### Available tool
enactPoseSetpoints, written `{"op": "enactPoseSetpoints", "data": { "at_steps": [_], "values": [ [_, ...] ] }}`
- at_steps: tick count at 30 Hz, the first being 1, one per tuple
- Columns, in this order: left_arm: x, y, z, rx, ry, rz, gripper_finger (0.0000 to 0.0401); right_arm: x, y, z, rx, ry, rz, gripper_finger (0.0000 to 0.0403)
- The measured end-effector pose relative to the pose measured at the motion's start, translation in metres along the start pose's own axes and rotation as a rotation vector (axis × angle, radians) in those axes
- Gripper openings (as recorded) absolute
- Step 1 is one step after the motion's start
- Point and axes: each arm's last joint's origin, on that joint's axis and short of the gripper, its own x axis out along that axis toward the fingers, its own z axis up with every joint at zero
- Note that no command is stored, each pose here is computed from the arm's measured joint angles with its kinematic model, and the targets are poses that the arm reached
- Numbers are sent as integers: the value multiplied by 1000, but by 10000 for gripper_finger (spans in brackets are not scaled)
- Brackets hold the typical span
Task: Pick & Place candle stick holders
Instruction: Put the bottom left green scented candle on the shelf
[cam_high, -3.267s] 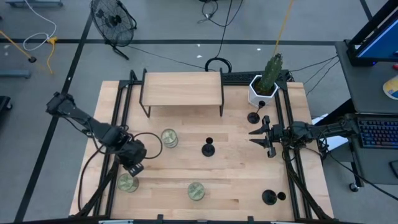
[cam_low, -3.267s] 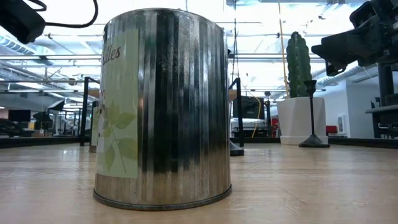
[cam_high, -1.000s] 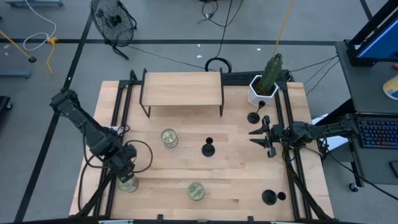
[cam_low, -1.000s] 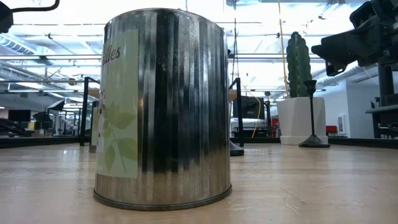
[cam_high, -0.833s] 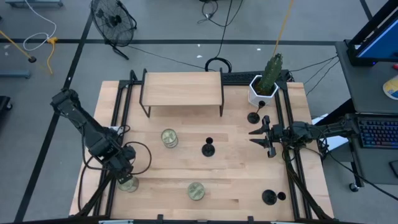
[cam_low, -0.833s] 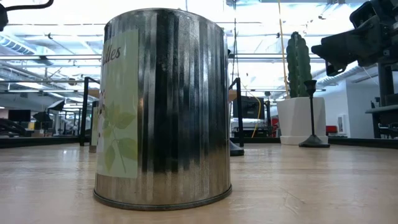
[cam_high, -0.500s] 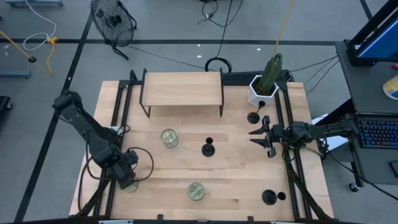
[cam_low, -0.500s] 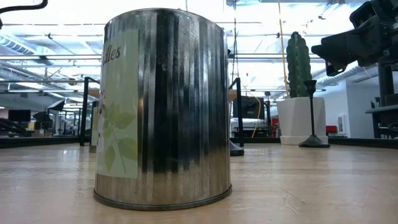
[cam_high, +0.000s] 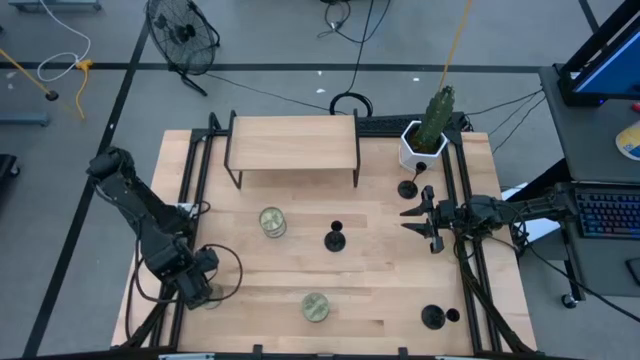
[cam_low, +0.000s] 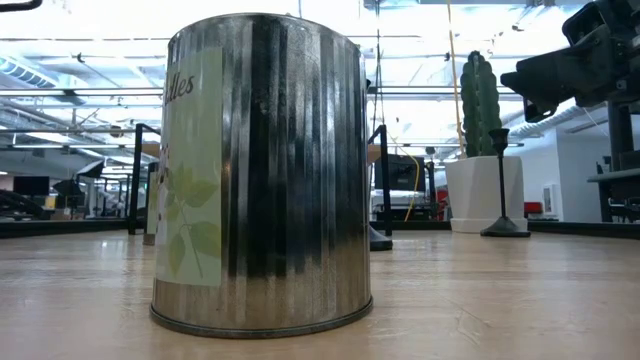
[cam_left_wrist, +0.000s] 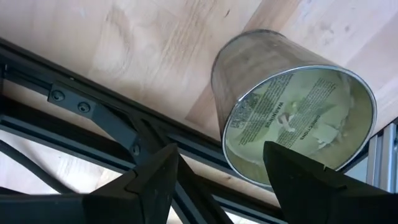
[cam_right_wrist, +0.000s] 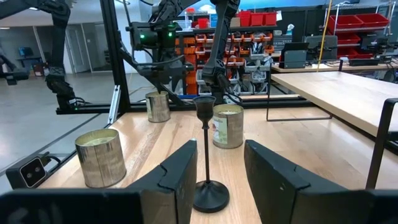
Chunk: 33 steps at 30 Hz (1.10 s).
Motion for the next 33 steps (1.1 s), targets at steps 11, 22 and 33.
{"op": "enactPoseSetpoints", "data": {
  "at_steps": [11, 22, 33],
  "values": [
    [2, 0, -2, -14, -70, 9, 241, 0, 0, 0, 0, 0, 1, 125],
    [14, 5, -2, -74, -51, 30, 241, 0, 0, 0, 2, 0, 3, 125],
    [14, 0, 0, -64, -89, -15, 241, 0, 0, 0, 3, 0, 4, 125]
  ]
}}
